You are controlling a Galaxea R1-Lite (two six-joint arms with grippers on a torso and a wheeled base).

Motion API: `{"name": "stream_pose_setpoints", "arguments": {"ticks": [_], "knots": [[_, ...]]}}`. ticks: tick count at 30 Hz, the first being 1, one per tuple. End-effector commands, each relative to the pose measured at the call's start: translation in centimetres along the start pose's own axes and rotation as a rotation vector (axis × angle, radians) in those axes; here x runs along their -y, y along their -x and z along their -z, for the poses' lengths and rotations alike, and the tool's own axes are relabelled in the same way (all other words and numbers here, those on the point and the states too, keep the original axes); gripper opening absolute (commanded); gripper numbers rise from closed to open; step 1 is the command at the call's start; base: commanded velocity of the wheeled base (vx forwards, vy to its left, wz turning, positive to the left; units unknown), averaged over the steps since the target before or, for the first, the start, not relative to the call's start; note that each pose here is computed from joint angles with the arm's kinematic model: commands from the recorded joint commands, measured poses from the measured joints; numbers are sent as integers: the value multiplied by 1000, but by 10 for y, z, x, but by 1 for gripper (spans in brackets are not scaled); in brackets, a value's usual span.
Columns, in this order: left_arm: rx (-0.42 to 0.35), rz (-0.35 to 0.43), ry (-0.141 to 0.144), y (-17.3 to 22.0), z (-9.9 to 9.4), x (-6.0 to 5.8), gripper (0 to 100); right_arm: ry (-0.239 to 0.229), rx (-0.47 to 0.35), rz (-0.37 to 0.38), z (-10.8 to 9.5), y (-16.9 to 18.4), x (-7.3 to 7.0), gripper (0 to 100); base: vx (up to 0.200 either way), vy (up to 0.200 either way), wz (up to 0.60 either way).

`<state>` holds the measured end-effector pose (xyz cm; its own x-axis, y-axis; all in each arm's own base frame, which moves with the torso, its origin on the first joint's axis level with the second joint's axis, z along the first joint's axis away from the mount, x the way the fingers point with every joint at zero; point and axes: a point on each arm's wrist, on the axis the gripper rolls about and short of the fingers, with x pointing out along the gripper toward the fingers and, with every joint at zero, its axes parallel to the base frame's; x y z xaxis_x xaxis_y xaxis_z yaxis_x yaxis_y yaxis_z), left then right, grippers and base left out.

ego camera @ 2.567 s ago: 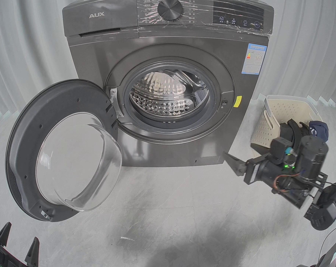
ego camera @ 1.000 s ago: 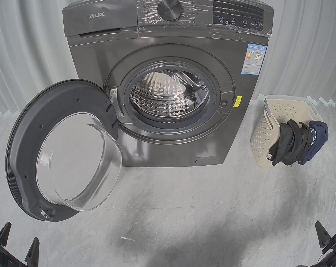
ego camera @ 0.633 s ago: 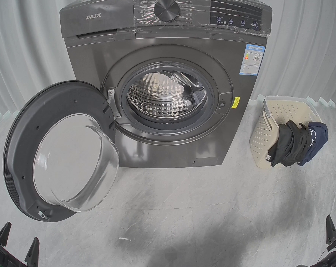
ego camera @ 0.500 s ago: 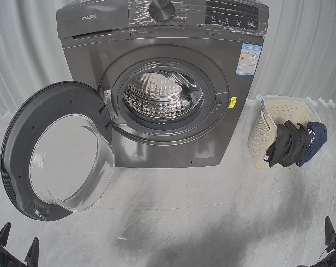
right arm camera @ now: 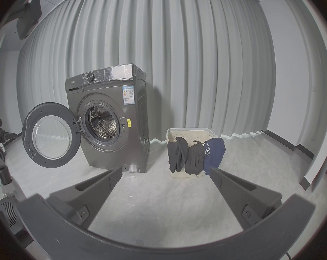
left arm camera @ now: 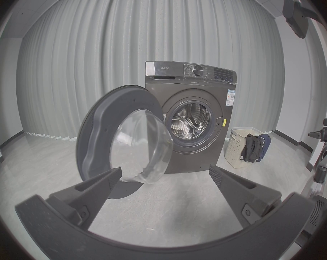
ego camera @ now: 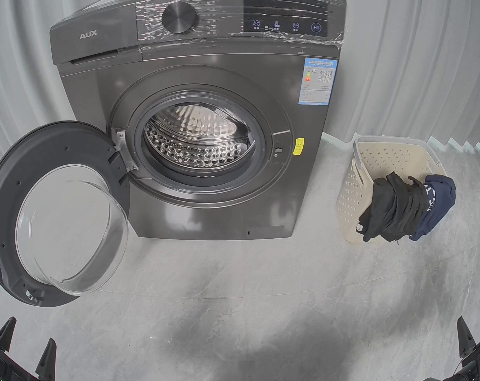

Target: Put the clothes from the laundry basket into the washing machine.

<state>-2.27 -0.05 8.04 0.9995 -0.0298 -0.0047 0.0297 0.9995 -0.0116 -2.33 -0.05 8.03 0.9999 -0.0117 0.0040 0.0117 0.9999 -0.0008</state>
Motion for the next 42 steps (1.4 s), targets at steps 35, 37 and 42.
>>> {"name": "stream_pose_setpoints", "arguments": {"ticks": [35, 37, 42], "knots": [[0, -1, 1, 0, 5, 0, 100, 1, -12, -1, 5, -1, 0, 100, 0, -200, 0], [0, -1, 1, 0, 5, 0, 100, 1, -12, -1, 5, -1, 0, 100, 0, -200, 0], [2, -1, 1, 0, 4, 0, 100, 1, -12, -1, 5, -1, 0, 100, 0, 0, 0]]}}
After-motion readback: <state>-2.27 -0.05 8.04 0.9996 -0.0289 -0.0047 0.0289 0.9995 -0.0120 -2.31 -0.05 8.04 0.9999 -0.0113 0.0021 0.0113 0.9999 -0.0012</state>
